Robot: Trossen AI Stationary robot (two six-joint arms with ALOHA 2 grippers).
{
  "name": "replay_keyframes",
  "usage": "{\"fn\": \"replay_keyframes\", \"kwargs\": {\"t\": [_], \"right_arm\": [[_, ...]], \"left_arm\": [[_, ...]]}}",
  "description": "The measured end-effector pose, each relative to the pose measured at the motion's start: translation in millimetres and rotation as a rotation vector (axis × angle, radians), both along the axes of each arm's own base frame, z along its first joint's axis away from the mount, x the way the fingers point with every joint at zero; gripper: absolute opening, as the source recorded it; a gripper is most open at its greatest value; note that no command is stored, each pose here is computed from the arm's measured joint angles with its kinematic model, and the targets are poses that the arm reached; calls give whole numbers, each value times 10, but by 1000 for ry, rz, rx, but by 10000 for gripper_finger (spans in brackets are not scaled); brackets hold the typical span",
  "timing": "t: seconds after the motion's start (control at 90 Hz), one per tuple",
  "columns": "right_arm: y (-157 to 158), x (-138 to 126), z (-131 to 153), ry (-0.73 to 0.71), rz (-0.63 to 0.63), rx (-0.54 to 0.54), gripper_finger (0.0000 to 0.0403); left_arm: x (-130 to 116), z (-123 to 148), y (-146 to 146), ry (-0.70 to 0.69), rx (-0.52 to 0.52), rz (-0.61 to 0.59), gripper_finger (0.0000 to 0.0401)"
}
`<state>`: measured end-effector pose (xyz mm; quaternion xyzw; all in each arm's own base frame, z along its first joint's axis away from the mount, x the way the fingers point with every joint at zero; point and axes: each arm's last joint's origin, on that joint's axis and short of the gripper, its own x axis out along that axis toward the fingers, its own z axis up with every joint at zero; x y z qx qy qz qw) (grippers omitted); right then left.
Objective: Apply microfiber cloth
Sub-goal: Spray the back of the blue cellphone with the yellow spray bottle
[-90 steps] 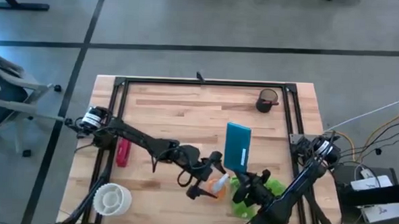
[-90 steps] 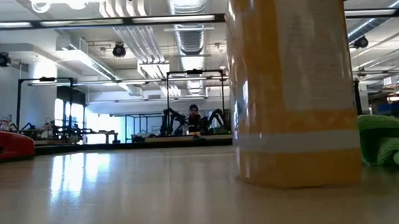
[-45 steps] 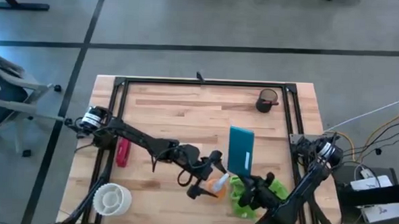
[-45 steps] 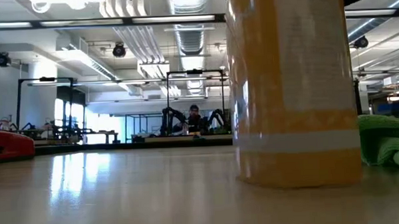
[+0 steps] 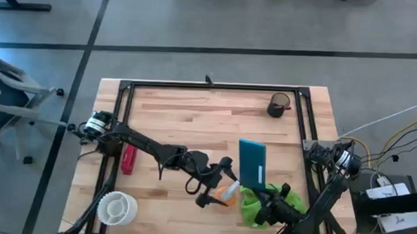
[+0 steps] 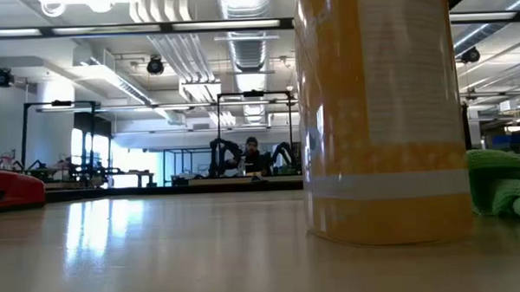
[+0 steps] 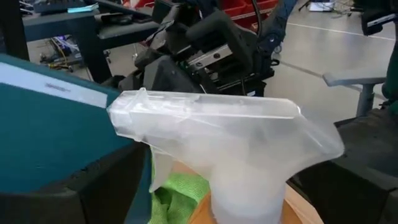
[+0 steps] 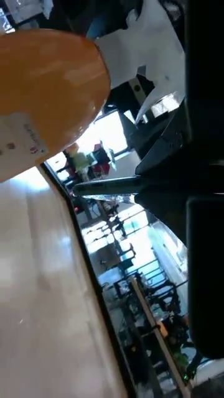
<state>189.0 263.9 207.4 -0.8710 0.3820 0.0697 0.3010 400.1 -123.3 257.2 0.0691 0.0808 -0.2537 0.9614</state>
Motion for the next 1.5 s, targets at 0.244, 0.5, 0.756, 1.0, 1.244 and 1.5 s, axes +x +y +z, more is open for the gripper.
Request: {"fn": "replay_keyframes", "kwargs": {"t": [0.244,0.5,0.756,1.0,1.244,1.5], "right_arm": [[49,-48,11,-10,68,-81,8],[48,-79,33,-31,59,-69,8],[51,-94,20,-60,1,33,8],[27,-118,-30,-75,-105,158,8],[-31,-146,-112,-110,-213,250,8],[-51,-150,-137,-155,-277,315,8]], "left_arm": [[-2,-3,0,18,-25,4,256],[-4,-3,0,33,-50,11,176],[-73,61,75,91,-12,142,221],[-136,61,205,151,45,278,233],[-156,87,434,171,140,450,220],[-174,119,816,220,181,545,230]]}}
